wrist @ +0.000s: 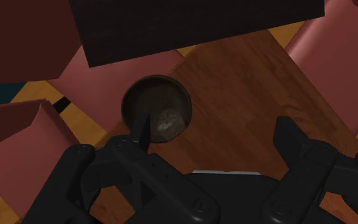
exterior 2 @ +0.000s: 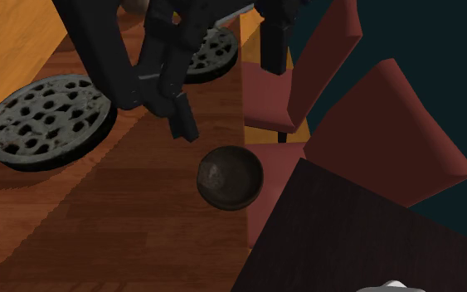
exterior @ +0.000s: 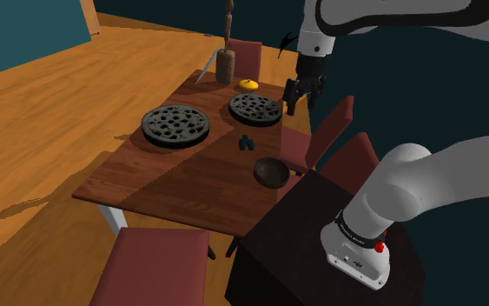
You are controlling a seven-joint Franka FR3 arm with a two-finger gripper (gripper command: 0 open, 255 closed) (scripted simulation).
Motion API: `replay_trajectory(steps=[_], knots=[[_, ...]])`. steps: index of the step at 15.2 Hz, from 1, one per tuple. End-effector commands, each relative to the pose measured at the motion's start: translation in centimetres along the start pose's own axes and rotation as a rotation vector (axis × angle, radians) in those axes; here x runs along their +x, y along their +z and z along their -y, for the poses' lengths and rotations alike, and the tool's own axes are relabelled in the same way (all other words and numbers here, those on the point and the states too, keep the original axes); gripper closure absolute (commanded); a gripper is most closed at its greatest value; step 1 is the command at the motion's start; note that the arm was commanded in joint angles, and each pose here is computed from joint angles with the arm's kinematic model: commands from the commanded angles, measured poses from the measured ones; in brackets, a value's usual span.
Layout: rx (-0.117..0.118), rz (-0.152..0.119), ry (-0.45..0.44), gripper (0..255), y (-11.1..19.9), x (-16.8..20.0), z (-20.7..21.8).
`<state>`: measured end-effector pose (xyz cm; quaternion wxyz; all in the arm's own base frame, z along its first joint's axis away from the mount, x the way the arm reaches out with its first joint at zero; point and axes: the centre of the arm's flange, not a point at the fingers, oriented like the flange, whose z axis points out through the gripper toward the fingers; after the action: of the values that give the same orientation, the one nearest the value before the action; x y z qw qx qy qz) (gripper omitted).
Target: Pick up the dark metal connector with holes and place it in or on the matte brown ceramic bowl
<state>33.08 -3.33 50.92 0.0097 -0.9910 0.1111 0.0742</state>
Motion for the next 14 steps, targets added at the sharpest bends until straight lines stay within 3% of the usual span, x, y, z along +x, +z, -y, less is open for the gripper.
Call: replay_trajectory(steps=[1, 14], knots=[[0.001, -0.003, 0.013, 0, 1.5, 2.2, -0.2], [0.009, -0.007, 0.096, 0, 11.6, 15.7, -3.1]])
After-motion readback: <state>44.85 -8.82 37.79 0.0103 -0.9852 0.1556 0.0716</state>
